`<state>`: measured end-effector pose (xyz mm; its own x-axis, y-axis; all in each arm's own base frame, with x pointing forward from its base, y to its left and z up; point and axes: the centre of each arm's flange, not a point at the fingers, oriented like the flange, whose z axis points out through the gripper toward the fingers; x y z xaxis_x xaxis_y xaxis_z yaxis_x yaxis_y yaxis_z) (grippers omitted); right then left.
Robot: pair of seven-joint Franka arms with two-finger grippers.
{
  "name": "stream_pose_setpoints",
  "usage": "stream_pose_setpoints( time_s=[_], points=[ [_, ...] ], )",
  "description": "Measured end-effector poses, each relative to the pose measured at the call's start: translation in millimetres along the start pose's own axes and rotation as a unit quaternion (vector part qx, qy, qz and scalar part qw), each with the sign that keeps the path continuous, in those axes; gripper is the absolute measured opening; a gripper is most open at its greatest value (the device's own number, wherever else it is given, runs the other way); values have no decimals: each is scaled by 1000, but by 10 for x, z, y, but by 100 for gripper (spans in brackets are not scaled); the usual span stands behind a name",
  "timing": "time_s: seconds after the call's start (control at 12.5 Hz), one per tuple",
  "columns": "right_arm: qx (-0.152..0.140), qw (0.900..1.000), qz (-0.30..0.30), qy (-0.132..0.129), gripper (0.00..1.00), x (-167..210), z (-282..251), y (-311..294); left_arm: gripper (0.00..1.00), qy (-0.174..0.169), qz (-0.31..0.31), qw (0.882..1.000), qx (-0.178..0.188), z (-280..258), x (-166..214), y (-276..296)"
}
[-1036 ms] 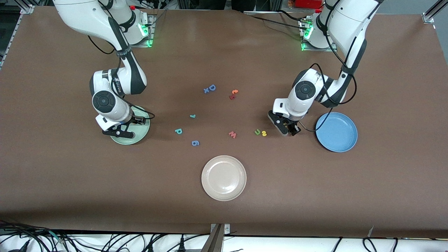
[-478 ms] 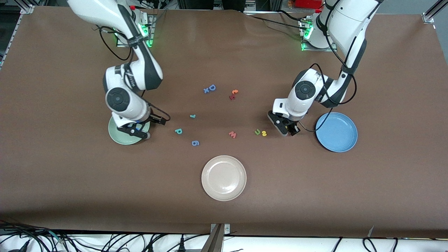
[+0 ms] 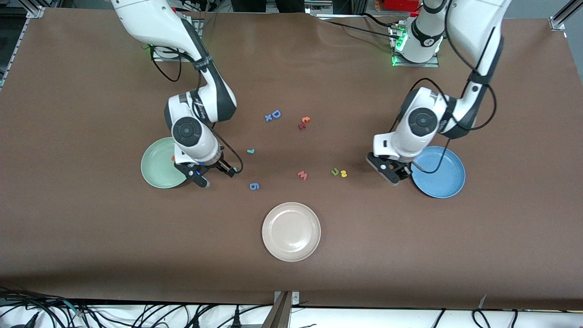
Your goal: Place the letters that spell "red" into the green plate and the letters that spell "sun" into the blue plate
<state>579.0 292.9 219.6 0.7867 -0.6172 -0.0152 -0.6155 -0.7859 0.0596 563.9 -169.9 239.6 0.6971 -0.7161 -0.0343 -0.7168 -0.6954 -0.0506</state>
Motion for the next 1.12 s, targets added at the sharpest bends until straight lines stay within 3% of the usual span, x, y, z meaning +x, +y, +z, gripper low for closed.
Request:
stream_pose_setpoints(
  time_s=[0.4,0.64,0.8,0.88,1.04,1.12],
  points=[
    [3,1000,27,-1,82,-74,283,-258,33,-36,-33,999,2,167,-724,-848],
    [-2,1000,28,-5,75,-111,380,-261,33,-54,-44,998,-12,363,-969,-952],
    [-3,1000,29,-6,54,-116,400,-263,37,-62,-45,997,-18,492,-1004,-945],
    [-3,1000,29,-6,54,-117,398,-265,37,-63,-46,997,-20,524,-1013,-948],
    [-1,1000,29,-5,30,-116,382,-278,54,-58,-46,997,-16,487,-976,-972],
    [-1,1000,29,-5,27,-116,379,-278,64,-50,-43,998,-10,411,-905,-989]
  ],
)
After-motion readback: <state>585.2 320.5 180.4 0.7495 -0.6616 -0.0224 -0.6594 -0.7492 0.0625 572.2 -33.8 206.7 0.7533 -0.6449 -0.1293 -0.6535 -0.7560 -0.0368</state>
